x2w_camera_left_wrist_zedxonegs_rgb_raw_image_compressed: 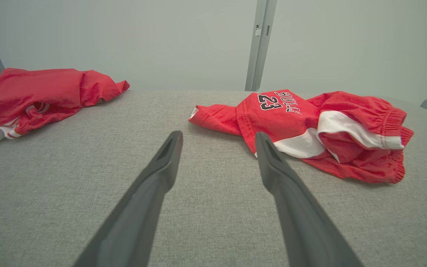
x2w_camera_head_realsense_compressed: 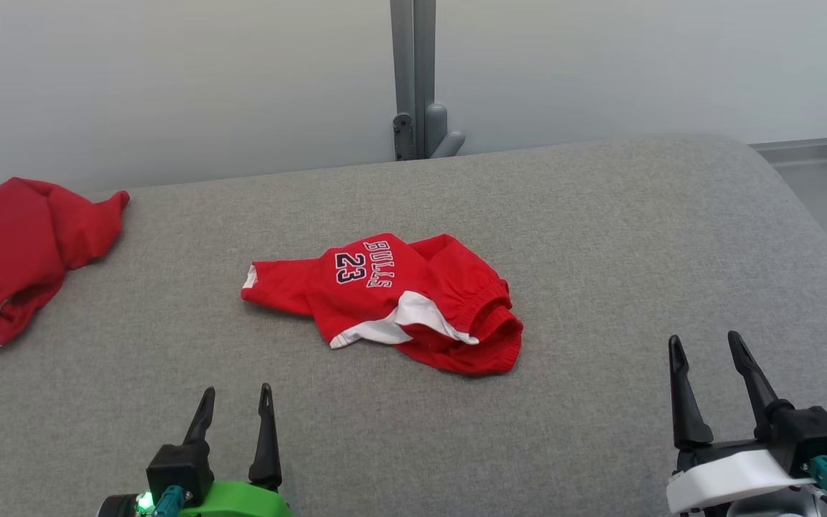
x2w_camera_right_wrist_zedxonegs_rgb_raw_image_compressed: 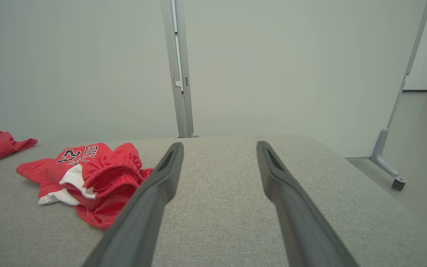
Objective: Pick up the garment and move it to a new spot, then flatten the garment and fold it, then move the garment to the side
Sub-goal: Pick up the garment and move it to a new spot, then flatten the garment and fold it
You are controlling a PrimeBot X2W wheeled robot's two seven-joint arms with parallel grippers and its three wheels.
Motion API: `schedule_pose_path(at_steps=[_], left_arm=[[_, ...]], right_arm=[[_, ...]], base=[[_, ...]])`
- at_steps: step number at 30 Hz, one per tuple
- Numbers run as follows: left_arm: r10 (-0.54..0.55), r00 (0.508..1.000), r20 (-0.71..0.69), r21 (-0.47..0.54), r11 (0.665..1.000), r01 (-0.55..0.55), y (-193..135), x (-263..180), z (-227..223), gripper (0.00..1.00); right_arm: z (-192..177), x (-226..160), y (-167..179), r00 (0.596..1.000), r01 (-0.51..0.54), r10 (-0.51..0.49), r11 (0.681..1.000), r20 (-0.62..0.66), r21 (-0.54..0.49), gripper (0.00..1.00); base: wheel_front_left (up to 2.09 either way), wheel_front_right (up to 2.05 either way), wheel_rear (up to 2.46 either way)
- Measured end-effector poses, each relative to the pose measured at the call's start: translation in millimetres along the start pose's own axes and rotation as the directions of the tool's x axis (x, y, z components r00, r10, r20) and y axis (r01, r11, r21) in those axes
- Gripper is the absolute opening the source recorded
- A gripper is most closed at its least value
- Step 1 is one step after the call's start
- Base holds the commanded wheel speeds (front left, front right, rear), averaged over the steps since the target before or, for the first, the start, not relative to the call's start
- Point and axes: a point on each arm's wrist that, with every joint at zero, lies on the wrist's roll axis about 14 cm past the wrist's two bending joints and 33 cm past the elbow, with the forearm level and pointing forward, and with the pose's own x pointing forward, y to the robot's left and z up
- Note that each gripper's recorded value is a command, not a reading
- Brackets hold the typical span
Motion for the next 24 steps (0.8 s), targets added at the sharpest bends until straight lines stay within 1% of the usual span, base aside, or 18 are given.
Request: schedule_pose_path(at_steps=[17, 24], left_arm=[[0.007, 1.0, -0.006, -0.007, 1.0, -0.007, 4.0, -0.6, -2.9, 1.0], [0.015, 1.0, -0.014, -0.002, 1.0, -0.015, 7.5, -2.4, -5.8, 1.0]], right_arm=[[-3.3, 1.5, 4.9, 1.0, -0.015, 0.015, 1.0, -0.009, 0.004, 1.0], [-9.1, 5.9, 15.6, 0.999, -0.047, 0.048, 0.999, -0.025, 0.013, 1.0]], base=[[0.0, 0.0, 0.0], [0.0, 0.0, 0.0]])
